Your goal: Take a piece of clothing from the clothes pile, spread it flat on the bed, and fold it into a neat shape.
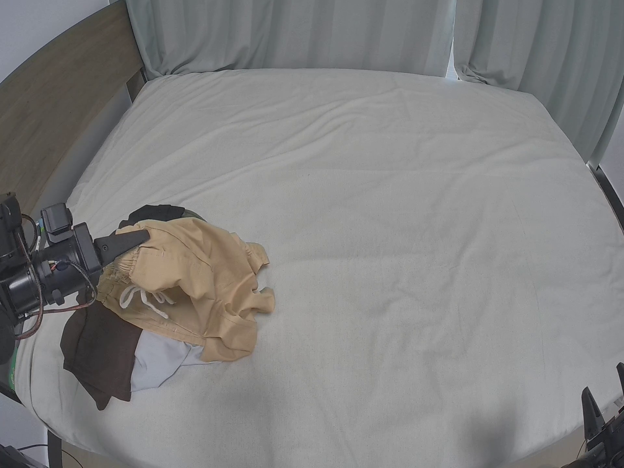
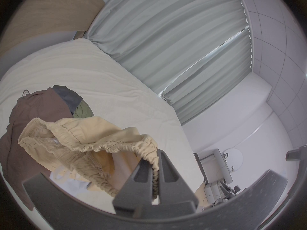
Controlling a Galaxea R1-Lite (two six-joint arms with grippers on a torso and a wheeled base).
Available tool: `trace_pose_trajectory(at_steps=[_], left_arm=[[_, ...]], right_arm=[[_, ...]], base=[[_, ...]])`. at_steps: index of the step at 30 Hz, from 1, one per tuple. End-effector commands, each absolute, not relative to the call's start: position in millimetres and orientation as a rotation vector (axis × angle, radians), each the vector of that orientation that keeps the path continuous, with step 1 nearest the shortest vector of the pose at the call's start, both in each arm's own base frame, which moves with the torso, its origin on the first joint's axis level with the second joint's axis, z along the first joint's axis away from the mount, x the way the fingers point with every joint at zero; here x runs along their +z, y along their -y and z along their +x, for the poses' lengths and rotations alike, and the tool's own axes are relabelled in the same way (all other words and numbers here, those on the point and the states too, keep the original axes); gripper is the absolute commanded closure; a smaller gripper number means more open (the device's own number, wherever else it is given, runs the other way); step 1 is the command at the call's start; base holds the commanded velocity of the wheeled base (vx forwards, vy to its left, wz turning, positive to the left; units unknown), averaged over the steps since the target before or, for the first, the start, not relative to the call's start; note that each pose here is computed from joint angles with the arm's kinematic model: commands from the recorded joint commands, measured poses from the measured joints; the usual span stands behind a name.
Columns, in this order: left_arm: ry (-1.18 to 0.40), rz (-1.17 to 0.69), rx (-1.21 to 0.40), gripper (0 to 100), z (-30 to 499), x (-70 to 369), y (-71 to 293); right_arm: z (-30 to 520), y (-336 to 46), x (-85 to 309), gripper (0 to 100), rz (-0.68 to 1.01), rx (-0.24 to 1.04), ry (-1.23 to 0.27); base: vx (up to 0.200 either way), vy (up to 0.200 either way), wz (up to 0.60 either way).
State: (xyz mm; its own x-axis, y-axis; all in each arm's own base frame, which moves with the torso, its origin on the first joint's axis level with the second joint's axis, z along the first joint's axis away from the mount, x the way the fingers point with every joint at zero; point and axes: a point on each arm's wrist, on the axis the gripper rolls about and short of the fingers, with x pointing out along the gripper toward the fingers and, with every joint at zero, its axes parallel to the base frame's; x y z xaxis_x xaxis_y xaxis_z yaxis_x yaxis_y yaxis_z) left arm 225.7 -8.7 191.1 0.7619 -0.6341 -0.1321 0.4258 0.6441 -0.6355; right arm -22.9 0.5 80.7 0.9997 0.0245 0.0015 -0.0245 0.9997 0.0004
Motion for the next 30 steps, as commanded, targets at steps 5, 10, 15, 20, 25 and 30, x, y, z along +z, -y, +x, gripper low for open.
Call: trace_pose_trajectory(at_steps=[5,10,15,20,25,30], left_arm=[[-0.342,-0.644,-0.633,100,216,201,28],[-0.333,-0.667,-0.642,100,209,207,38],[-0.331,-0.684,-0.639,100,205,209,51],[-0.333,-0.68,-0.653,100,203,210,62],[-0.319,-0.691,-0.657,100,201,214,72],[-0.273,-0.764,-0.649,100,199,220,89]], right_arm=[[-23,0,76,0,0.0,0.026,0.002],[-23,0,76,0,0.0,0.026,0.002],[-23,0,76,0,0.0,0.026,0.002],[-23,0,76,0,0.0,0.026,0.002],[-23,0,76,0,0.0,0.026,0.002],[-23,0,76,0,0.0,0.026,0.002]], base=[[0.0,0.0,0.0],[0.0,0.0,0.0],[0.0,0.0,0.0],[0.0,0.0,0.0],[0.0,0.0,0.0],[0.0,0.0,0.0]])
